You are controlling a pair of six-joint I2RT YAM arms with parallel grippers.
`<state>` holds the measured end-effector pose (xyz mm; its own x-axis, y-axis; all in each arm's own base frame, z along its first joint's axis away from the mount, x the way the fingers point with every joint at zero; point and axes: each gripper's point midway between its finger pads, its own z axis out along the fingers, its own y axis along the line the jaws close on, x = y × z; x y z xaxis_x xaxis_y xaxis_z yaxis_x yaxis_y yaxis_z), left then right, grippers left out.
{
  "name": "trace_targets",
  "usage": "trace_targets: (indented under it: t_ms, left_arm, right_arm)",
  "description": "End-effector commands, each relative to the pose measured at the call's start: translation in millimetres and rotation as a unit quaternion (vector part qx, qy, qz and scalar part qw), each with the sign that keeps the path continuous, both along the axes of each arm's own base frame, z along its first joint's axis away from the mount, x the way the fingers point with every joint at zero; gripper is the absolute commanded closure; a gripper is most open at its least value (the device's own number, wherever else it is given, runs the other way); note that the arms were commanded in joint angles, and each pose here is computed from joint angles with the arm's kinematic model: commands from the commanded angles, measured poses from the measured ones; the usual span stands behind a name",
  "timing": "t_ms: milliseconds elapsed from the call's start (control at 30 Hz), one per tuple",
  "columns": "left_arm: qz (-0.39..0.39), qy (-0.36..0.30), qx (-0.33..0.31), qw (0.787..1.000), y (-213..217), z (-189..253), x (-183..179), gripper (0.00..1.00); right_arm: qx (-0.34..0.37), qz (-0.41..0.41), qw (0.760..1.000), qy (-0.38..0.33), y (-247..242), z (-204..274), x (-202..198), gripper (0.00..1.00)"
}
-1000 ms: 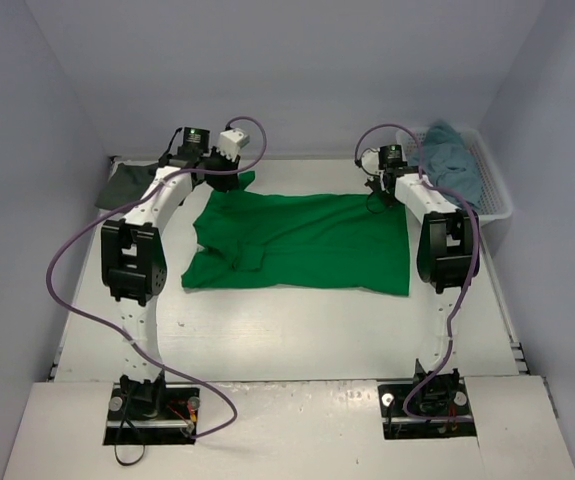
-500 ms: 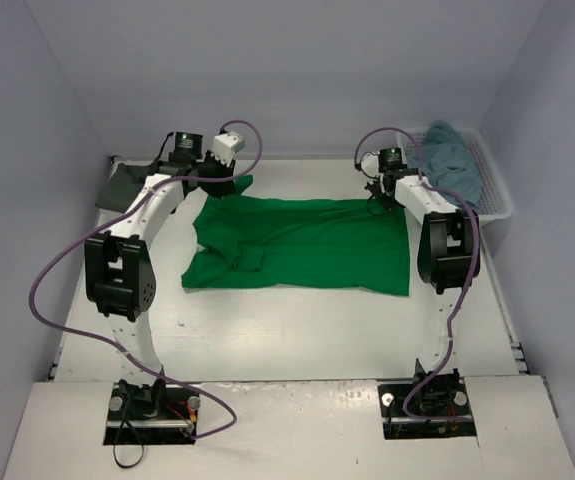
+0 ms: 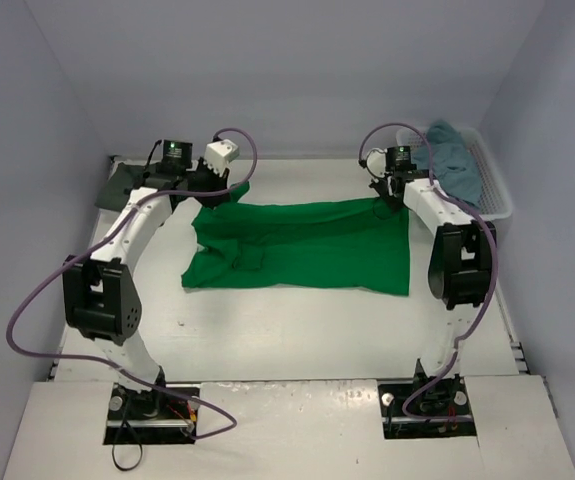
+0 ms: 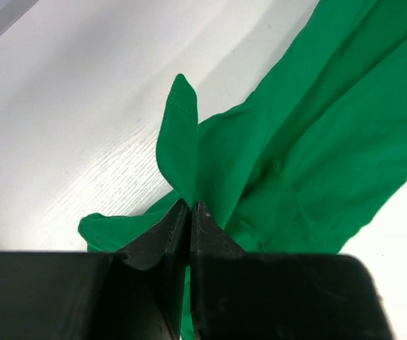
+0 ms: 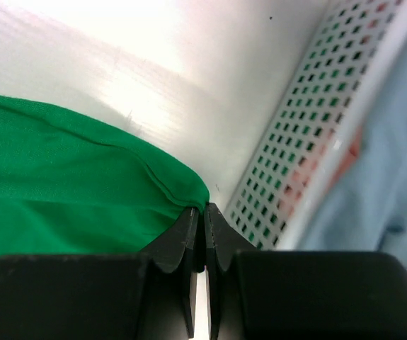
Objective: Fold and stack the t-shirts
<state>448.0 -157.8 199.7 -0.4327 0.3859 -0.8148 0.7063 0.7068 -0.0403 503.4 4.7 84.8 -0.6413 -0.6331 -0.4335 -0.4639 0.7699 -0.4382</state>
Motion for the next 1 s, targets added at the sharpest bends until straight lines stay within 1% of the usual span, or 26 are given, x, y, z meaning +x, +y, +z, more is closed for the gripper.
trace_targets:
  t_ms: [0,233,367,600,700,733,767,800,833,867,933,967]
  left_arm:
    - [-0.016,-0.061,-0.013,0.998,1.9,45.0,-11.3,1.0]
    - [-0.035,-0.033,0.0,0.999,6.6,30.2,-45.6,1.0]
    - [-0.048,-0.019,0.004,0.999,7.6,24.3,-61.0,1.0]
    - [-0.067,0.003,0.012,0.998,10.3,15.3,-87.9,1.0]
    - [-0.079,0.014,0.018,0.997,12.3,11.0,-100.8,1.0]
    - [-0.094,0.02,0.024,0.995,12.6,8.3,-110.7,1.0]
    - [-0.093,0.027,0.024,0.995,13.6,6.6,-113.3,1.0]
    - [-0.097,0.027,0.026,0.995,14.1,7.5,-115.8,1.0]
    - [-0.098,0.028,0.027,0.994,14.6,7.5,-117.9,1.0]
    - [-0.097,0.03,0.031,0.994,15.9,6.6,-119.3,1.0]
    - [-0.1,0.035,0.032,0.994,16.3,5.1,-121.5,1.0]
    - [-0.101,0.04,0.033,0.994,16.7,3.8,-123.5,1.0]
  right_arm:
    - [0.007,0.008,0.998,-0.057,5.0,48.8,-2.0,1.0]
    - [-0.006,0.043,0.998,-0.045,18.5,51.1,-36.0,1.0]
    - [-0.002,0.059,0.998,-0.038,25.9,57.7,-55.0,1.0]
    - [-0.01,0.083,0.996,-0.009,39.3,50.8,-82.0,1.0]
    - [-0.023,0.096,0.995,0.016,42.9,40.9,-96.4,1.0]
    - [-0.048,0.102,0.992,0.051,41.9,28.2,-113.2,1.0]
    - [-0.049,0.102,0.992,0.051,41.9,28.1,-113.4,1.0]
    - [-0.059,0.109,0.99,0.068,40.7,22.9,-120.0,1.0]
    - [-0.088,0.108,0.986,0.087,37.5,13.1,-128.8,0.97]
    - [-0.103,0.107,0.984,0.094,34.5,9.0,-133.4,0.9]
    - [-0.135,0.103,0.979,0.112,26.2,0.6,-141.6,0.69]
    - [-0.142,0.105,0.976,0.124,24.5,-7.0,-148.1,0.69]
